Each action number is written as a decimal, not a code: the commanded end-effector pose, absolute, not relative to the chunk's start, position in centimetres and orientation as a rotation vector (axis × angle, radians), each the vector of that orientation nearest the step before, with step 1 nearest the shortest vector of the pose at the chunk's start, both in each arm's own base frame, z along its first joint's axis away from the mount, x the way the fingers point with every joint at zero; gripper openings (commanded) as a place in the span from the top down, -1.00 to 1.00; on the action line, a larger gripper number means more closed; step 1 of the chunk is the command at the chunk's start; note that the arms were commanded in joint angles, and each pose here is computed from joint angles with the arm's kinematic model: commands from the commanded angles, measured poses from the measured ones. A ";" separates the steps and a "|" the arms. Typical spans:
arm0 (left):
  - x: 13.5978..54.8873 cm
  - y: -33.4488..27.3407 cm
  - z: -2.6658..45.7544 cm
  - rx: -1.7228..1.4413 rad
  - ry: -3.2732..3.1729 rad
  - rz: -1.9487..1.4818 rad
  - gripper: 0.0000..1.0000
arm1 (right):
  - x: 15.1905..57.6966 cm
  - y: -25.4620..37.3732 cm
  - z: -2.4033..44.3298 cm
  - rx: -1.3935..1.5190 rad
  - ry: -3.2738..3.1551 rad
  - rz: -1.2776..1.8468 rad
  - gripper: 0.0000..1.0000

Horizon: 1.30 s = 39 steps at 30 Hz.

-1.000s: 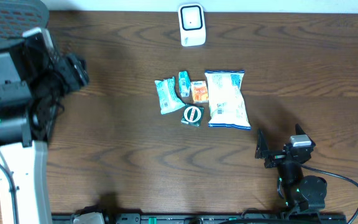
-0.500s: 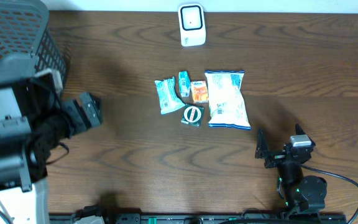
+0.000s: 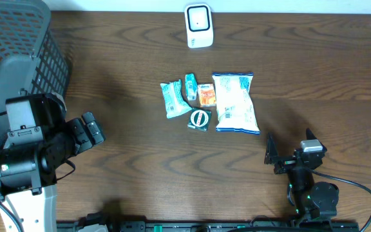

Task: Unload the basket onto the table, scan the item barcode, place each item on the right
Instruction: 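Raise the right arm from rest and swing it toward the items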

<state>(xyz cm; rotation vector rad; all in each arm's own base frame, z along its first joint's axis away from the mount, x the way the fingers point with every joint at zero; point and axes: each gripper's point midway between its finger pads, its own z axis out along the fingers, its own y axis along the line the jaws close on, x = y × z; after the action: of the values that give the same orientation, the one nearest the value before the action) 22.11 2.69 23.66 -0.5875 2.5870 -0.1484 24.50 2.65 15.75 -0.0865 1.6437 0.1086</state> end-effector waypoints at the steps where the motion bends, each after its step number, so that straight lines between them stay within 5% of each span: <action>1: 21.9 3.5 23.3 -0.625 2.591 -0.096 -0.95 | 24.5 2.8 15.7 -0.086 1.644 0.118 -0.99; 9: 21.9 3.5 23.3 -0.625 2.591 -0.095 -0.95 | 24.3 3.8 15.8 -0.092 1.641 0.206 -0.98; 17: 21.9 3.5 23.3 -0.624 2.591 -0.095 -0.96 | 21.8 10.1 16.5 0.235 1.713 1.103 -0.99; 31: 21.9 3.5 23.3 -0.625 2.591 -0.095 -0.95 | 20.7 11.6 16.7 0.388 1.754 1.379 -0.98; 39: 21.9 3.5 23.3 -0.625 2.591 -0.095 -0.95 | 18.8 11.9 25.4 0.179 1.416 1.507 -0.98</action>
<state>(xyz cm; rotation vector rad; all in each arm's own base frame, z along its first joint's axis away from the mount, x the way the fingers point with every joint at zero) 22.02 3.09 23.56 -0.5978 2.5877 -0.1161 19.90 11.56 23.23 0.2323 1.4945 1.4430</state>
